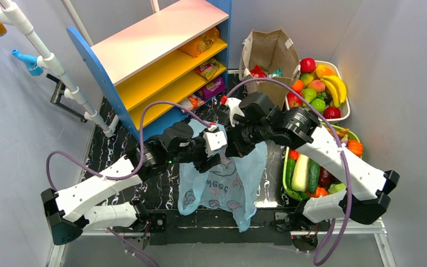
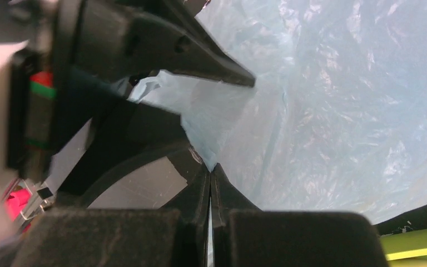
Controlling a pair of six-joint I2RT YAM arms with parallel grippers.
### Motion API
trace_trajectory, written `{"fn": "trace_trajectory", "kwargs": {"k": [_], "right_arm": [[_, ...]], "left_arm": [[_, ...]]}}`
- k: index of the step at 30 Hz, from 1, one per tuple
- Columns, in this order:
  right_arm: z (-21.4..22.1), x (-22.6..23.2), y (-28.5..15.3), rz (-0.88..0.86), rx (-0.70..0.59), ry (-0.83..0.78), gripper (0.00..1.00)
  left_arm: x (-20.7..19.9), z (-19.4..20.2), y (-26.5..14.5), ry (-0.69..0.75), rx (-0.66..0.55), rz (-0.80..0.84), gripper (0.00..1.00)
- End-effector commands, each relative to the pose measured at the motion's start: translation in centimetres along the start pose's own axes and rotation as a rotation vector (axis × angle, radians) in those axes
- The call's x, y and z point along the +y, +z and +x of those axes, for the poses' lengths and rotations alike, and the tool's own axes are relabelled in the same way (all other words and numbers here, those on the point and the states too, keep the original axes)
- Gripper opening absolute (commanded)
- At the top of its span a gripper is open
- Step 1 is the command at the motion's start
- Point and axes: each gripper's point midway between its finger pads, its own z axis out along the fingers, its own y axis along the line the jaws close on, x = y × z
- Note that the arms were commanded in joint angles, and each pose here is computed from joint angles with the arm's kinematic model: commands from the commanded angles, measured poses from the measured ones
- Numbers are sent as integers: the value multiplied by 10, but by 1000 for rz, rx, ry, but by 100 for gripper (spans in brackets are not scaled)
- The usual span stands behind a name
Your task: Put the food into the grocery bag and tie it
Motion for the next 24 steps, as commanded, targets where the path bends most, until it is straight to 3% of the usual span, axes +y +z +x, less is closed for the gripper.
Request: {"fn": "trace_trajectory", "kwargs": {"k": [1,4,7,12,20,21,24], "right_arm": [[-9,16,-15,-84,-104,-33,1],[-11,11,-16,-58,-131,-37,1],[-15,4,-17,-18,-145,-44,1],[-26,-21,-14,131,-174,-37,1],[-66,-32,-11,240,-240,-35,2],[-72,-32,-11,247,-247,-28,6],[-85,-30,-13,265,-252,10,42]], "left_arm": [[6,-7,9,42,-26,-20,35],[4,-4,9,17,-7,-10,14],[3,-2,2,-20,-2,-27,0],[8,5,-26,-146,20,-122,0],[38,25,-87,-472,61,-463,0],[43,29,-95,-534,64,-529,0],[53,45,-113,-693,95,-692,0]]}}
